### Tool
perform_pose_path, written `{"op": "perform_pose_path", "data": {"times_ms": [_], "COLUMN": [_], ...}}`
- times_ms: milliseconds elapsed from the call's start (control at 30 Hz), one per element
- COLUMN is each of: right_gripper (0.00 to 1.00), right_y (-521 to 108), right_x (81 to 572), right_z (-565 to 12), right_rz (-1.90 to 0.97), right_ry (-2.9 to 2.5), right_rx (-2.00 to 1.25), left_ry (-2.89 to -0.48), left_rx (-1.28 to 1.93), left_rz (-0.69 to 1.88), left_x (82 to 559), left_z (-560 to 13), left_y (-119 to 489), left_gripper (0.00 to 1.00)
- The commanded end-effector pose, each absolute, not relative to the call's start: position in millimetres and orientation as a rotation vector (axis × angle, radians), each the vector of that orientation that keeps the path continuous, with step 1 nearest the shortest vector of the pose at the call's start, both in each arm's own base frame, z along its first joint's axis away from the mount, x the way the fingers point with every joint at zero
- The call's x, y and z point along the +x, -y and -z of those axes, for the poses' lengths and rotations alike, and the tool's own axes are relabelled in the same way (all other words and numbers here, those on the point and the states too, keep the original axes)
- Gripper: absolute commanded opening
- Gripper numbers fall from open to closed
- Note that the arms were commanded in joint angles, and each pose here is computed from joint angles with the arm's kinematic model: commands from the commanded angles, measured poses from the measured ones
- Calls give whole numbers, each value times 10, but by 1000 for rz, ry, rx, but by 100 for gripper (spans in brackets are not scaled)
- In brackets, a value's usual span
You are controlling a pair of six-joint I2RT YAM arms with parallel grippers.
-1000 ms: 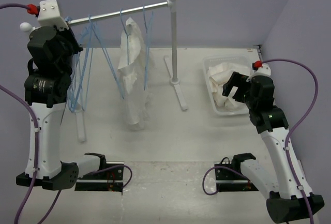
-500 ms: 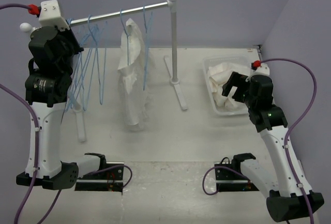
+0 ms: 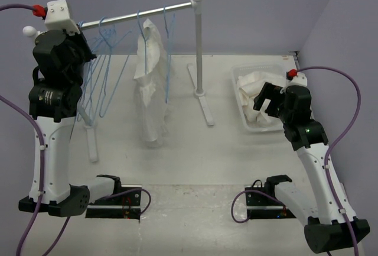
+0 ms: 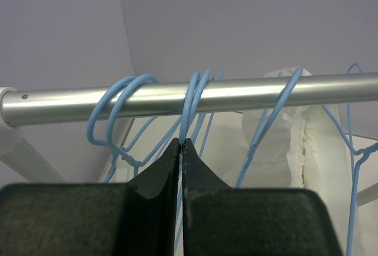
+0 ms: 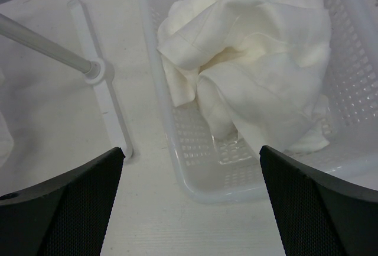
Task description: Remove the skirt from the hanger
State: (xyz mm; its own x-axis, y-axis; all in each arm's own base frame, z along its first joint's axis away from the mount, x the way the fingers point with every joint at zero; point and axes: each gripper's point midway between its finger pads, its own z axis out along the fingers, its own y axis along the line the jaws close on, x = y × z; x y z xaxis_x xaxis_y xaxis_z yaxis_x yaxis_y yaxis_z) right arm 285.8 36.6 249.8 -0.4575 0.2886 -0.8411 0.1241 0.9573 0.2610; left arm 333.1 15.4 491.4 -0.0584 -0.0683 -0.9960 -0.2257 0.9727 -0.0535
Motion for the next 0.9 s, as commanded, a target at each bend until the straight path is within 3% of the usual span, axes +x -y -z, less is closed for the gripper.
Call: {"op": "perform_pose_path", "data": {"times_ms": [0,467,867], "right_gripper": [99,99,99], "right_y": [-362,-330,-304], "right_x": [2878,2882,2874], "right_z": [-2638,-2617,-2609], "right_rz": [-189,-168,-152], "right_ry": [-2023,-2030,-2033], "right_rx": [276,289,296], "left_ry": [-1571,-1562,-1552], "left_rx": [-226,-213,-572], "left_rz": [-69,-21,-295], "left_x": [3297,3391,3196], "left_z": [-5107,-5190,-5018], "left_y": [-91,-6,-628], "left_gripper": [0,0,0]}}
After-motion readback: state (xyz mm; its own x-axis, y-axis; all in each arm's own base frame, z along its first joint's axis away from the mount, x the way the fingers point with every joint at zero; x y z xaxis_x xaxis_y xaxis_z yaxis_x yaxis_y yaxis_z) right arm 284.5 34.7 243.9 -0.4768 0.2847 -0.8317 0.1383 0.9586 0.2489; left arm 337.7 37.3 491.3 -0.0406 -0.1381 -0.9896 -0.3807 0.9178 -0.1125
